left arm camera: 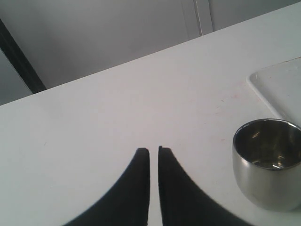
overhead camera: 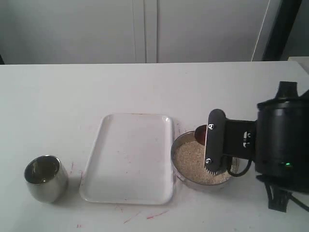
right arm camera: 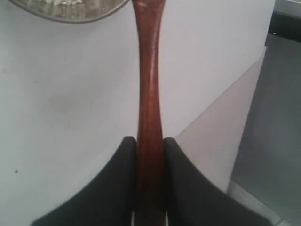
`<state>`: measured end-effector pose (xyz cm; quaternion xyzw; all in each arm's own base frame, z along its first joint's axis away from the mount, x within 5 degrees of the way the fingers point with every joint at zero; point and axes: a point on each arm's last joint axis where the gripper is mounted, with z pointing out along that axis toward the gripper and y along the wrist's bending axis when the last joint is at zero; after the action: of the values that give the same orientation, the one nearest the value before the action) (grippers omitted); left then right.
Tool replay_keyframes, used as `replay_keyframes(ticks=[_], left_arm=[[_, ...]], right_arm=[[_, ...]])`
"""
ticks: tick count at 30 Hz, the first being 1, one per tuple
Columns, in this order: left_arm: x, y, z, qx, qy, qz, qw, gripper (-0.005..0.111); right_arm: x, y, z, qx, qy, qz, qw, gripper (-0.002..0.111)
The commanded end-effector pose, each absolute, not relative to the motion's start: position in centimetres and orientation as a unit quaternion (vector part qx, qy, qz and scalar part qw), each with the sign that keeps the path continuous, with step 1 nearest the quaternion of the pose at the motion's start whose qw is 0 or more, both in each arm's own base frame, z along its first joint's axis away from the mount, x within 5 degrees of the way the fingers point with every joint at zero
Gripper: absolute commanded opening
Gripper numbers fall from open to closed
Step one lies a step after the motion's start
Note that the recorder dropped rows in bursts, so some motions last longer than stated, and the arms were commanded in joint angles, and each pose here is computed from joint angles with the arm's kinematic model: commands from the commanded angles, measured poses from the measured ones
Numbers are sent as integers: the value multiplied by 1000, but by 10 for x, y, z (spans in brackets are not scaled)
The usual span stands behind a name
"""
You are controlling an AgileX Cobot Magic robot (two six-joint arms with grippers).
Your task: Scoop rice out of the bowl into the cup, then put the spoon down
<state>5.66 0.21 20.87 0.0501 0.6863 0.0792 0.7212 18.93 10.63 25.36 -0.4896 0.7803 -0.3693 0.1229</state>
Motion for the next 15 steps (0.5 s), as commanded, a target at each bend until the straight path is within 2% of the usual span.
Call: replay_keyframes(ticks=[1, 15], left_arm=[[56, 2, 211, 47, 682, 74, 726, 14], [56, 2, 211, 47, 682, 74, 726, 14]], right_arm=[[201, 111, 245, -514, 742, -417, 110, 0], [220, 122, 222, -568, 667, -478, 64, 0]])
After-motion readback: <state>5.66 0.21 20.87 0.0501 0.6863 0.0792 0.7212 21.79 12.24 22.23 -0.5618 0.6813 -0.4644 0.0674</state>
